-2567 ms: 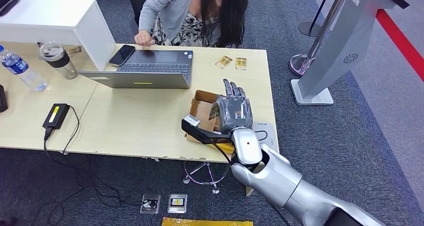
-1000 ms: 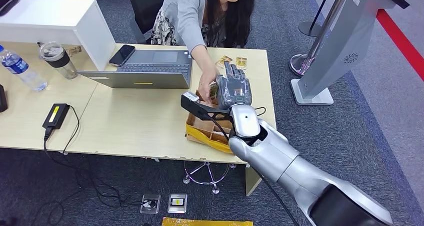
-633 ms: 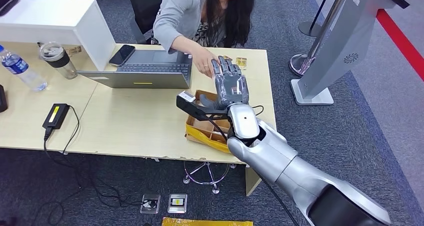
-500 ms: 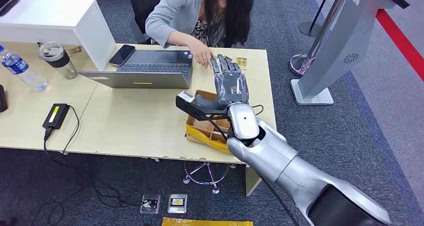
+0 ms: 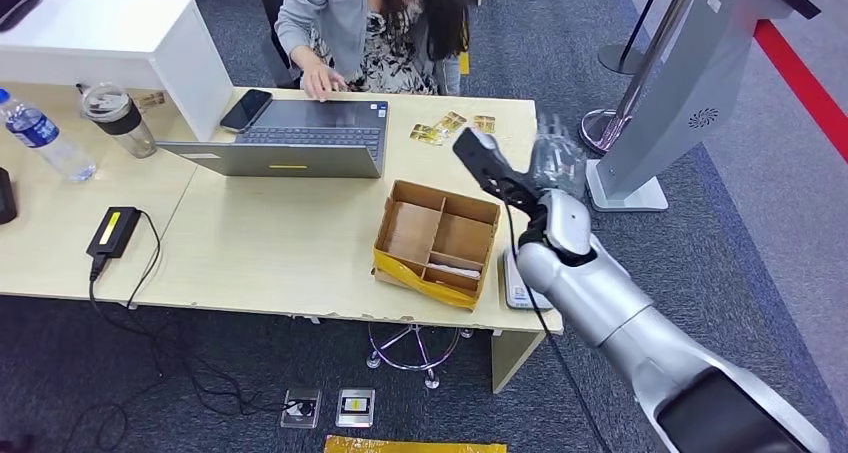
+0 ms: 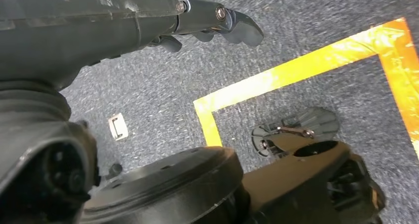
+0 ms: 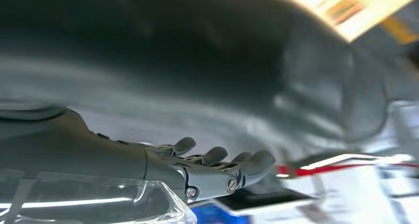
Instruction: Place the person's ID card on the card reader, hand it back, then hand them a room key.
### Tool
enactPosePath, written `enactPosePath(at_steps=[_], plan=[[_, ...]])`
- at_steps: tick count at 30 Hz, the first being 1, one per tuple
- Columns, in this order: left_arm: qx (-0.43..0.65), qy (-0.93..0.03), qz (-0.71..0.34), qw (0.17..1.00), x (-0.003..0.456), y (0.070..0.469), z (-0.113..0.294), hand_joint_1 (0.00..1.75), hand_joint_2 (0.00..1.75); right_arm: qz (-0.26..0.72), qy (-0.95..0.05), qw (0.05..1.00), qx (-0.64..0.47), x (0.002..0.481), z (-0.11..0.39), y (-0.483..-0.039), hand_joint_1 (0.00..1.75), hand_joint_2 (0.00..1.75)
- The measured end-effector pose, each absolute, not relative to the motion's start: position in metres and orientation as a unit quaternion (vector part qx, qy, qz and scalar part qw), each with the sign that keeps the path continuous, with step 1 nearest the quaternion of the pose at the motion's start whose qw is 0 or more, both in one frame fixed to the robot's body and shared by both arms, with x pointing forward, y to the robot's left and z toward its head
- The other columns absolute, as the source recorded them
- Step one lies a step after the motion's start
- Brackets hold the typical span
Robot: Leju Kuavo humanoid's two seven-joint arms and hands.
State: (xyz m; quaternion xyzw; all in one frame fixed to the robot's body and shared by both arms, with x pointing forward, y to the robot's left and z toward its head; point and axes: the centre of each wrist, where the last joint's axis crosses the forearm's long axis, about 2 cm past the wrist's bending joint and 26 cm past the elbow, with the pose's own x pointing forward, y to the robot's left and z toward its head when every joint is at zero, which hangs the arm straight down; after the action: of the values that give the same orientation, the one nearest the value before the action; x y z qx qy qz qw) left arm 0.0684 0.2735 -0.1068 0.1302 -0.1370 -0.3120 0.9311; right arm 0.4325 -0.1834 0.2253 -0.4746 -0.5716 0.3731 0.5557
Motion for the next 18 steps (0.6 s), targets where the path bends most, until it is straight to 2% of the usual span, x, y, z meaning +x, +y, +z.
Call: enactPosePath(at_steps=[5, 11, 18], plan=[[0.136, -0.131, -0.302, 0.934, 0.067, 0.274, -0.107, 0.0, 0.0, 0.32, -0.52, 0.625, -0.487, 0.433, 0.206, -0.253, 0.0, 0.0], [0.134, -0.113, -0.287, 0.942, 0.065, 0.274, -0.107, 0.0, 0.0, 0.206, -0.484, 0.734, -0.43, 0.414, 0.175, -0.333, 0.0, 0.0], [0.121, -0.081, -0.223, 0.964, 0.065, 0.275, -0.108, 0.0, 0.0, 0.148, -0.493, 0.759, -0.4, 0.378, 0.126, -0.385, 0.0, 0.0]])
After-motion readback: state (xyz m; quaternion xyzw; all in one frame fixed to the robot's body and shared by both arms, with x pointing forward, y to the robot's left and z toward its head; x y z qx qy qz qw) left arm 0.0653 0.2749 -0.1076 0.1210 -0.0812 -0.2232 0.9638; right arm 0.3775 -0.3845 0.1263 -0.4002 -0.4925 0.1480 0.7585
